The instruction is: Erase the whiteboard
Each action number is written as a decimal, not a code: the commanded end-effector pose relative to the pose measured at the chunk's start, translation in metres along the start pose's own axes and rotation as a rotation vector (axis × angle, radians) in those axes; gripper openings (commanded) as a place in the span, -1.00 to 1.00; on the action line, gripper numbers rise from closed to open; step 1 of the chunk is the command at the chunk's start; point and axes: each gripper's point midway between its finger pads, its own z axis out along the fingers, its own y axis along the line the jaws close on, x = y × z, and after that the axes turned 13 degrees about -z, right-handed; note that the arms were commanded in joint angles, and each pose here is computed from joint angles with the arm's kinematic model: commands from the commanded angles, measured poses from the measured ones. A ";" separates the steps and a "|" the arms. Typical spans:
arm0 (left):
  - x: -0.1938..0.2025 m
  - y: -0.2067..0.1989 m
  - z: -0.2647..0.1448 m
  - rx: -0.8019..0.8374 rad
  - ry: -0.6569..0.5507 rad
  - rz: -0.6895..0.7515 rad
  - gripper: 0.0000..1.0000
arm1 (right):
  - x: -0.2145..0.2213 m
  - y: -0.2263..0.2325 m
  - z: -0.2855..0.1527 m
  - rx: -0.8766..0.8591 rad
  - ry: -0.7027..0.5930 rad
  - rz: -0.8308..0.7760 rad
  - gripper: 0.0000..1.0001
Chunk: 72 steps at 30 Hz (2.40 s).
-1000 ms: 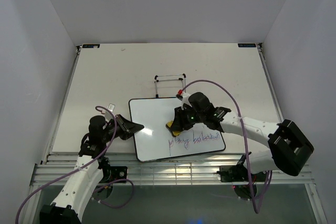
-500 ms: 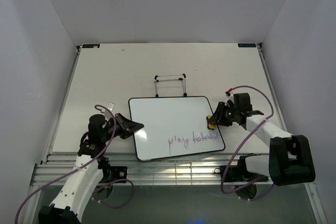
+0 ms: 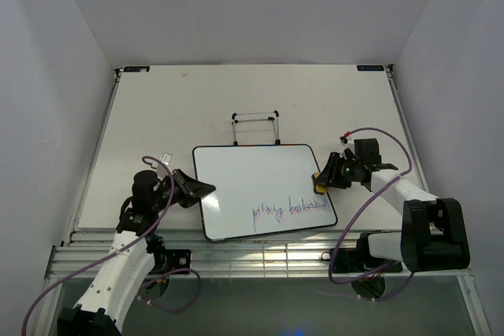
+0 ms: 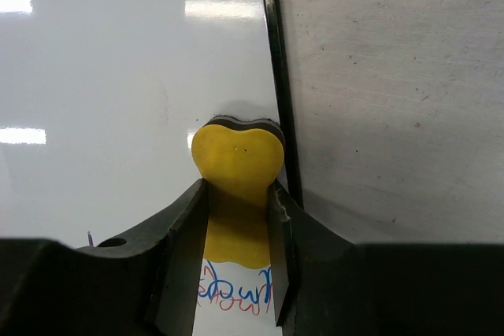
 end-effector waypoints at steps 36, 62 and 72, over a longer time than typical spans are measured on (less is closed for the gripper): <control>-0.026 0.026 0.006 -0.097 -0.145 -0.046 -1.00 | 0.008 0.066 0.010 -0.152 0.060 -0.171 -0.78; -0.059 0.029 0.011 -0.125 -0.309 -0.089 -1.00 | 0.065 0.132 0.008 -0.096 0.152 -0.424 -0.77; -0.057 0.039 0.013 -0.140 -0.296 -0.084 -1.00 | 0.056 0.122 -0.014 -0.148 0.105 -0.369 -0.77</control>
